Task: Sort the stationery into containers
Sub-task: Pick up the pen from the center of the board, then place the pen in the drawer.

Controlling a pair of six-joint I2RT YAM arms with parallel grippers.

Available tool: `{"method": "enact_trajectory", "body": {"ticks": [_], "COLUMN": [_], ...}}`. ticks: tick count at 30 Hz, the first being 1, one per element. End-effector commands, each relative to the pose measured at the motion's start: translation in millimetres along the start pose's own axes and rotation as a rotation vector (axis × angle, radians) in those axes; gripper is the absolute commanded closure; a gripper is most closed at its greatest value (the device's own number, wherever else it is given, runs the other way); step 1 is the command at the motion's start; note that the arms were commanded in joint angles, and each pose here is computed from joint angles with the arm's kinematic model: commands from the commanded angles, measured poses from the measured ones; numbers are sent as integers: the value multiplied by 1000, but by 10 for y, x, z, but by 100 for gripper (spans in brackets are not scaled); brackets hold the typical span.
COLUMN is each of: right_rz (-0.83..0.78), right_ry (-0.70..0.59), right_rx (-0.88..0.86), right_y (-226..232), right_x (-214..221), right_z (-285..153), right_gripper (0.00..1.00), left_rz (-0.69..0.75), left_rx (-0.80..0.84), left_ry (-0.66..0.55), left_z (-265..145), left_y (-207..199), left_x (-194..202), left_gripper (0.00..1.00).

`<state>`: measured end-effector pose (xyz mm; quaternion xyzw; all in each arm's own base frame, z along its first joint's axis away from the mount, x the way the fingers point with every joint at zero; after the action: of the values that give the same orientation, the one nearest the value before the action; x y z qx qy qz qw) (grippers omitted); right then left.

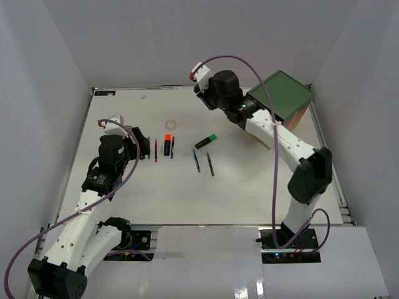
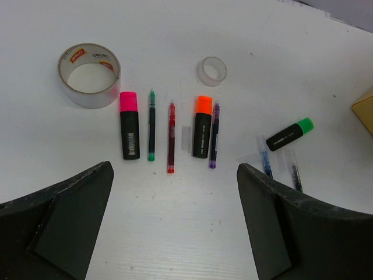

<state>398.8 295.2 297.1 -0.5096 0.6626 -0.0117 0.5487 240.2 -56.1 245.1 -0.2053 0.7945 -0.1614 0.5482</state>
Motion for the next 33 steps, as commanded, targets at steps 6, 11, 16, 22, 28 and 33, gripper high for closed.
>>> {"method": "enact_trajectory", "body": {"ticks": [6,11,16,22,28,33], "right_rz": [-36,23,41,47,49,58], "right_ry": [168,180,240,227,192,93], "right_rx": [227,229,245,256,238,174], "right_y": [-520,-559,-542,-588,-605,-575], "right_x": [567,837,1072,1066,985,789], "right_z": [-691,-891,-930,-998,-1033,-1092], "right_gripper": [80,78,75,58,39,28], "left_rz": [-5,-4,-4,-5,-4,-3], "left_rx": [21,24,24,22,22,24], "left_ry": [-10,-6,-4,-2,1,-1], "left_z": [-20,-16,-15,-9,-3,-9], "left_y": [-19,-21,-23,-21,-21,-22], "left_x": [-9,-1,0,5,11,6], "left_gripper": [2,2,2,2,2,2]}}
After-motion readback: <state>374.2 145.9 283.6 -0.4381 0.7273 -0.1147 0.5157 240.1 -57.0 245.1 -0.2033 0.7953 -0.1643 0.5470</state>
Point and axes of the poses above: each gripper's point midway between its finger pads, its own z axis out along the fingers, its own y axis along the line the jaws close on, x = y × z, the point moved 6 cm from there along -z, back along the fingers, and after that the axes turned 15 degrees about -z, right-handed, at the moved point
